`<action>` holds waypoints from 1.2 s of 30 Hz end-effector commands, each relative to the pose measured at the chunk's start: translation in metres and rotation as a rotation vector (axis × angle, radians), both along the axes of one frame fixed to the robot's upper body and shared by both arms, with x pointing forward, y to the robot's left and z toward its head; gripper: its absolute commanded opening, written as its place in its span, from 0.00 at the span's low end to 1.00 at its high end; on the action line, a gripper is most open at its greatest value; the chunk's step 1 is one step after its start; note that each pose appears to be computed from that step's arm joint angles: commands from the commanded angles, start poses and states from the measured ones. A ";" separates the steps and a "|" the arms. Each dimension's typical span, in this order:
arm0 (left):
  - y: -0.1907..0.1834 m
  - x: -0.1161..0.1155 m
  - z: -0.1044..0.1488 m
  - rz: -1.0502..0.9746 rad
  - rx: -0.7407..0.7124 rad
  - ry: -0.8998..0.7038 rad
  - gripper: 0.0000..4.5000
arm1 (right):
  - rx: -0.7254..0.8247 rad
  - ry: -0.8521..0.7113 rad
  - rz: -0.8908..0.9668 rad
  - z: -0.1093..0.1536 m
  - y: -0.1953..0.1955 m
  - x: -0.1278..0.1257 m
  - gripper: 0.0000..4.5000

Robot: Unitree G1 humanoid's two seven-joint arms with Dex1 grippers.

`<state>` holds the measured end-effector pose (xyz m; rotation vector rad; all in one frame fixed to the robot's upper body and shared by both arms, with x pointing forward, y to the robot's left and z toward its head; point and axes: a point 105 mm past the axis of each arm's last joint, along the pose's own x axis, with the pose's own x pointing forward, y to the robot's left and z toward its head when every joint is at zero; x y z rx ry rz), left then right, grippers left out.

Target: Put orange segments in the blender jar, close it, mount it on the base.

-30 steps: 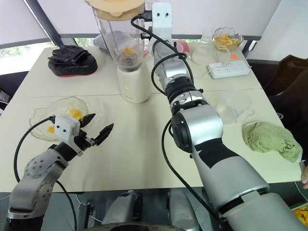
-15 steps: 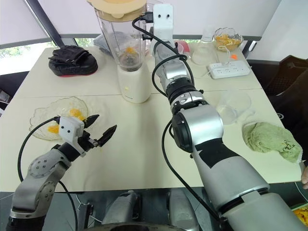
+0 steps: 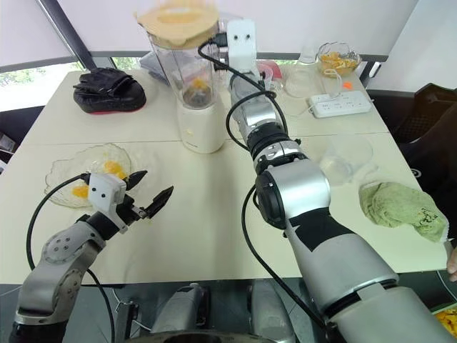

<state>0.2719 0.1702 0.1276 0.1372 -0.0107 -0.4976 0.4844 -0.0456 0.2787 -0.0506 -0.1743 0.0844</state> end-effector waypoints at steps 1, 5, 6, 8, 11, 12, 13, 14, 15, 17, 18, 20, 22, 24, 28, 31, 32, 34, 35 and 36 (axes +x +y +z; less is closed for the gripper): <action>-0.005 -0.002 0.013 -0.021 0.012 -0.056 0.95 | -0.049 -0.015 -0.010 0.004 -0.002 0.000 0.20; -0.006 -0.002 0.013 -0.021 0.013 -0.056 0.95 | -0.051 -0.001 -0.009 0.000 -0.002 0.001 0.20; -0.006 -0.002 0.013 -0.021 0.012 -0.056 0.95 | -0.048 0.004 -0.009 -0.002 -0.002 0.001 0.20; -0.006 -0.002 0.012 -0.022 0.013 -0.055 0.95 | -0.045 0.011 -0.008 -0.004 -0.002 0.001 0.20; -0.007 -0.001 0.011 -0.023 0.013 -0.054 0.95 | -0.042 0.028 0.005 -0.007 -0.001 0.001 0.20; -0.007 -0.001 0.011 -0.024 0.012 -0.054 0.95 | -0.042 0.030 0.012 -0.008 0.000 0.001 0.20; -0.008 -0.001 0.011 -0.026 0.012 -0.054 0.96 | -0.043 0.031 0.015 -0.008 0.000 0.001 0.31; -0.008 -0.001 0.011 -0.027 0.011 -0.054 0.97 | -0.044 0.030 0.019 -0.008 0.001 0.001 0.43; -0.009 -0.001 0.011 -0.029 0.011 -0.054 0.97 | -0.043 0.030 0.024 -0.008 0.001 0.001 0.51; -0.009 0.000 0.011 -0.032 0.010 -0.054 0.97 | -0.046 0.029 0.031 -0.008 0.002 0.001 0.74; -0.010 0.000 0.011 -0.034 0.010 -0.054 0.97 | -0.051 0.026 0.034 -0.008 0.002 0.001 0.85; -0.010 0.000 0.011 -0.036 0.010 -0.054 0.97 | -0.065 0.024 0.040 -0.009 0.003 0.001 0.99; -0.011 0.000 0.010 -0.041 0.011 -0.053 0.97 | -0.071 0.029 0.036 -0.013 0.002 0.001 0.99; -0.011 0.001 0.010 -0.045 0.011 -0.052 0.97 | -0.080 0.042 0.028 -0.020 -0.001 0.001 0.99; -0.012 0.002 0.011 -0.053 0.007 -0.052 0.97 | -0.096 0.095 0.017 -0.052 -0.012 0.002 0.99; -0.012 0.003 0.015 -0.055 -0.006 -0.055 0.97 | -0.061 0.136 0.073 -0.084 -0.019 -0.002 0.99; -0.011 0.003 0.017 -0.055 -0.011 -0.059 0.97 | -0.048 0.122 0.132 -0.088 -0.017 -0.005 0.99; -0.010 0.003 0.021 -0.055 -0.019 -0.067 0.97 | -0.019 0.073 0.259 -0.093 -0.017 -0.018 0.99; -0.009 0.003 0.023 -0.055 -0.019 -0.071 0.97 | -0.007 0.041 0.320 -0.093 -0.019 -0.028 0.99; -0.008 0.004 0.024 -0.056 -0.020 -0.074 0.97 | -0.011 0.000 0.380 -0.091 -0.025 -0.043 0.99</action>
